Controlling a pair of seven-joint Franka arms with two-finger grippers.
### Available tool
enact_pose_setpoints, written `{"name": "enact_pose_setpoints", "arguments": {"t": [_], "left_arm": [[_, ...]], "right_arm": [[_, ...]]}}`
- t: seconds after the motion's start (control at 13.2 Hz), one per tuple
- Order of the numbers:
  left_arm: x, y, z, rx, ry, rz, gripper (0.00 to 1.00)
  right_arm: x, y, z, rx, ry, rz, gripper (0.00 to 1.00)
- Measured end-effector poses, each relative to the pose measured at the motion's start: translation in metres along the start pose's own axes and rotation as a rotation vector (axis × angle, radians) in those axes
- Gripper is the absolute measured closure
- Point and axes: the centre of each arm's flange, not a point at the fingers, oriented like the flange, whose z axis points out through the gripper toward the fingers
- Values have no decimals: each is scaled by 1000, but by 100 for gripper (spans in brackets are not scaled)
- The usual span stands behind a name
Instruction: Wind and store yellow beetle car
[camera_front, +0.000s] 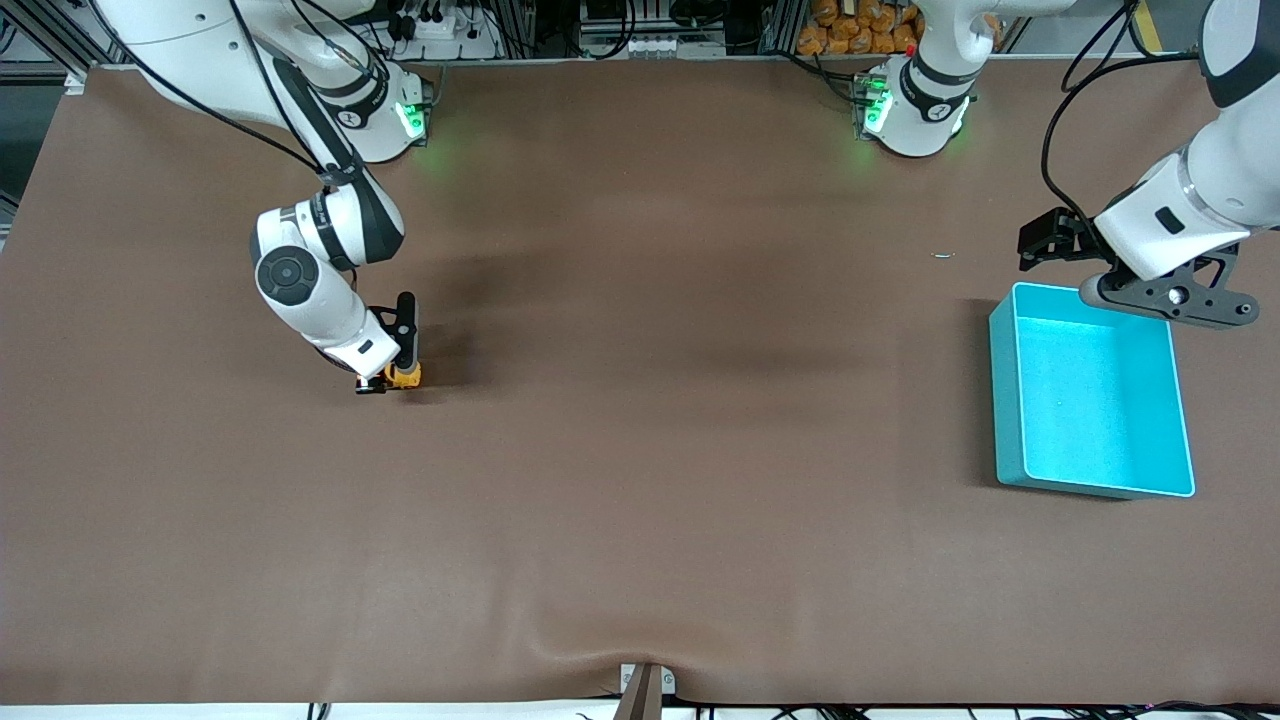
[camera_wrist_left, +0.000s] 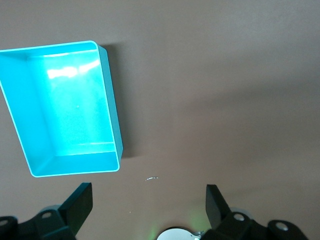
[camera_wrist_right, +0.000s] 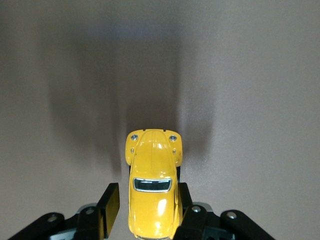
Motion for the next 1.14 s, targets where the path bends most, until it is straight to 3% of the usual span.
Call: {"name": "enact_pose_setpoints", "arguments": {"t": [0.23,0.38,1.14], "left_arm": [[0,0,1,0,-3,0,0],[0,0,2,0,-4,0,0],[1,0,2,0,-4,0,0]], "right_arm": [[0,0,2,-5,2,-1,49],[0,1,1,-16,4,-1,61],[-19,3,3,-10,2,32,61]]}}
